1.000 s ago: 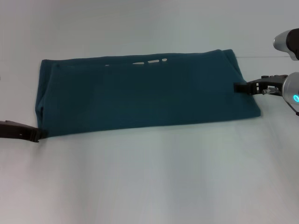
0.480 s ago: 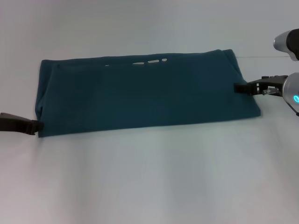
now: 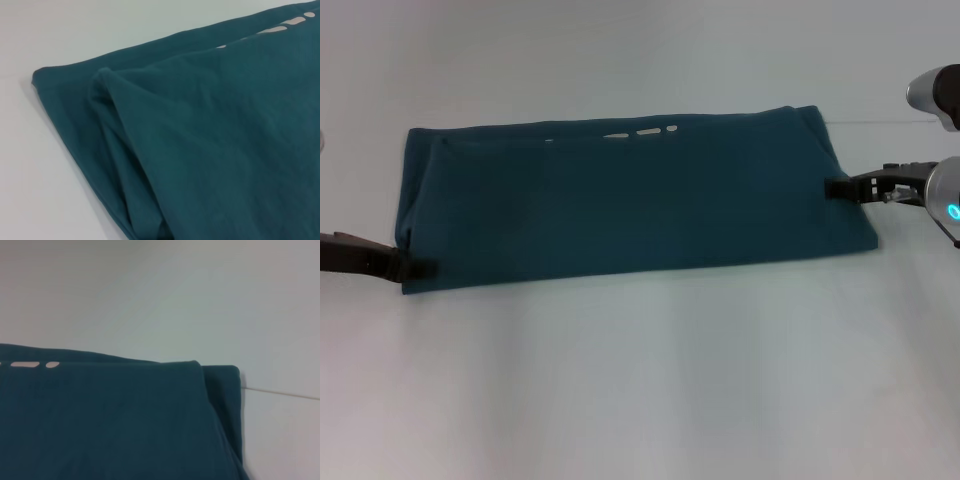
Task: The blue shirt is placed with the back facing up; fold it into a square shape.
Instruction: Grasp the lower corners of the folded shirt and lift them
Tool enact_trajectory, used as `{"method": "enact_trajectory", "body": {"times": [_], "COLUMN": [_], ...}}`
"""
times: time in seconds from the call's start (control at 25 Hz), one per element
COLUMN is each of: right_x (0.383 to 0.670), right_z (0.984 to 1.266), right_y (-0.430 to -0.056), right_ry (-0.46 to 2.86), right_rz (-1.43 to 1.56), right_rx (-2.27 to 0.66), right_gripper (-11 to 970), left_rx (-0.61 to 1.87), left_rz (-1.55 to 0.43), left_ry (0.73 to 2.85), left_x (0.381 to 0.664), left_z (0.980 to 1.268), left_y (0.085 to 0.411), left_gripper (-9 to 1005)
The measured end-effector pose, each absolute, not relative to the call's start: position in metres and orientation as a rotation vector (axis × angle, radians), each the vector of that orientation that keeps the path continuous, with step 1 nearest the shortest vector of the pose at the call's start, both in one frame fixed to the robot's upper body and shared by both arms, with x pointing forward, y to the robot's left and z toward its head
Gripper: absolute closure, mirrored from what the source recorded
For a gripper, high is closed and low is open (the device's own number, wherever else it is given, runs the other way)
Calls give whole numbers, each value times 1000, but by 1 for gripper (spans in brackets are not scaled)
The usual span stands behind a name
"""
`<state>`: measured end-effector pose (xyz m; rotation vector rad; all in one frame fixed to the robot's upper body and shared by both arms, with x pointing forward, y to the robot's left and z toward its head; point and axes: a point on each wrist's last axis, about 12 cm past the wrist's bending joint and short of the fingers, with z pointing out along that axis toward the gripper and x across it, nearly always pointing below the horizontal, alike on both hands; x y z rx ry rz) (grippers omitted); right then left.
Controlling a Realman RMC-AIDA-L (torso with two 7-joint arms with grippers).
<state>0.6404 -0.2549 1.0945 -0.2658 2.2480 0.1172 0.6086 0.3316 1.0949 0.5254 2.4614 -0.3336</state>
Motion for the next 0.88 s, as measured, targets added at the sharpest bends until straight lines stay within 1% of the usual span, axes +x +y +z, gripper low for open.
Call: {"method": "enact_trajectory", "body": {"times": [0.2, 0.68, 0.88], "right_x": [643, 643, 643], "right_z": [1096, 1095, 1095], "right_y": [-253, -252, -253], "right_ry": [2242, 2247, 2250], "right_rz": [116, 116, 116], "right_rx": [-271, -269, -266], "right_gripper": [44, 44, 45], "left_rx": [528, 562, 597], "left_rz": [-326, -299, -272], "left_ry": [2466, 2473, 2472], "left_x": [608, 608, 613], "left_z": [1095, 1089, 1085], "left_y": [333, 330, 322], "left_gripper": [546, 136, 142]}}
